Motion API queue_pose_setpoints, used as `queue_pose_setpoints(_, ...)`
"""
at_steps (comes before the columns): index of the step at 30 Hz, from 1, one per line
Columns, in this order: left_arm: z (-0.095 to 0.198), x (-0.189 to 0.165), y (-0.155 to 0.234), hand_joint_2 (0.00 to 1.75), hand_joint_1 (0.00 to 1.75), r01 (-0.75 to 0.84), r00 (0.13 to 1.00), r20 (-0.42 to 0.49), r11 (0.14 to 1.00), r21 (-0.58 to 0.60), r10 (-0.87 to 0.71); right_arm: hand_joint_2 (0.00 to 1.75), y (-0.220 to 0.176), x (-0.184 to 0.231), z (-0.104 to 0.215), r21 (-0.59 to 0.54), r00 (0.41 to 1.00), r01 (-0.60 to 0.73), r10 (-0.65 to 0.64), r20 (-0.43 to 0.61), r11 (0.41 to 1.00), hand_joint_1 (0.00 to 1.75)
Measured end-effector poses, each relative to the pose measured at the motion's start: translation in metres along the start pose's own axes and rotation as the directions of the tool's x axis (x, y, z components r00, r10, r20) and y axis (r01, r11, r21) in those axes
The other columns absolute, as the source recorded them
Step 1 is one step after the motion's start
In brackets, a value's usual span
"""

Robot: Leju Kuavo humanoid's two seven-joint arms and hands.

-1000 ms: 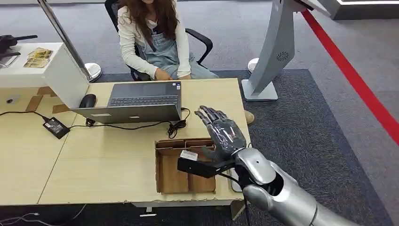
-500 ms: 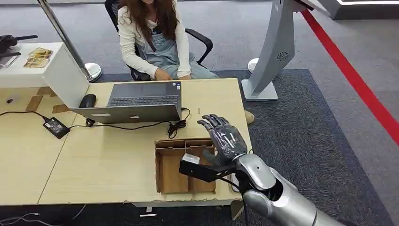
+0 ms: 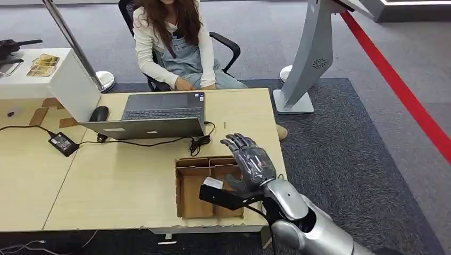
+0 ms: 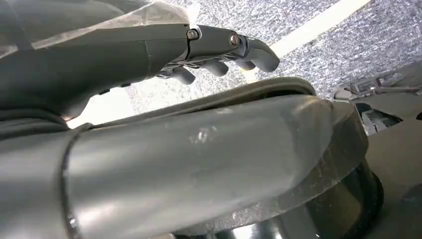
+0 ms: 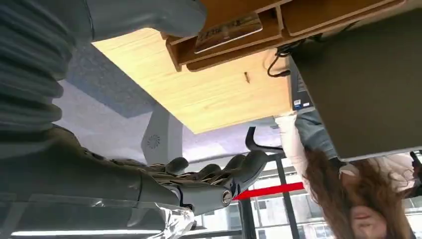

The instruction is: Pass the card to the sensor for recognition and then transmit it.

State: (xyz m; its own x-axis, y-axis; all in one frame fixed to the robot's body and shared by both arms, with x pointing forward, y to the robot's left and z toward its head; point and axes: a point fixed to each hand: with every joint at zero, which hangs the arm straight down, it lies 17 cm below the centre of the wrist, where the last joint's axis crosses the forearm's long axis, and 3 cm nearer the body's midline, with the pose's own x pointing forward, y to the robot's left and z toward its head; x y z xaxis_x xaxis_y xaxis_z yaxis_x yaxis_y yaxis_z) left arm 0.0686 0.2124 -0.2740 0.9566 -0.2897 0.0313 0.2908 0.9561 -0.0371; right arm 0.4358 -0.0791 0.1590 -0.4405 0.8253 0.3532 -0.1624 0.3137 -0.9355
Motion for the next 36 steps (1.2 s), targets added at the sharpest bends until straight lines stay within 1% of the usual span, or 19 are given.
queue_pose_setpoints(15, 0.0, 0.002, -0.003, 0.0, 0.0, -0.004, 1.0, 0.007, 1.0, -0.003, 0.004, 1.75, 0.002, 0.012, -0.008, -0.035, 1.0, 0.027, -0.026, 0.016, 0.999, 0.45)
queue_pose_setpoints(16, 0.0, 0.002, -0.003, 0.0, 0.0, -0.005, 1.0, 0.007, 1.0, -0.005, 0.005, 1.75, 0.002, 0.012, -0.009, -0.037, 0.999, 0.029, -0.029, 0.018, 0.999, 0.51)
queue_pose_setpoints(18, 0.0, 0.002, -0.003, 0.0, 0.0, -0.005, 1.0, 0.007, 1.0, -0.005, 0.005, 1.75, 0.004, 0.013, -0.01, -0.037, 0.999, 0.033, -0.032, 0.018, 0.999, 0.54)
queue_pose_setpoints(36, 0.0, 0.002, 0.0, 0.0, 0.0, -0.005, 1.0, 0.007, 1.0, -0.003, 0.005, 1.75, 0.019, 0.01, -0.016, -0.018, 0.999, 0.052, -0.052, -0.002, 0.999, 0.52)
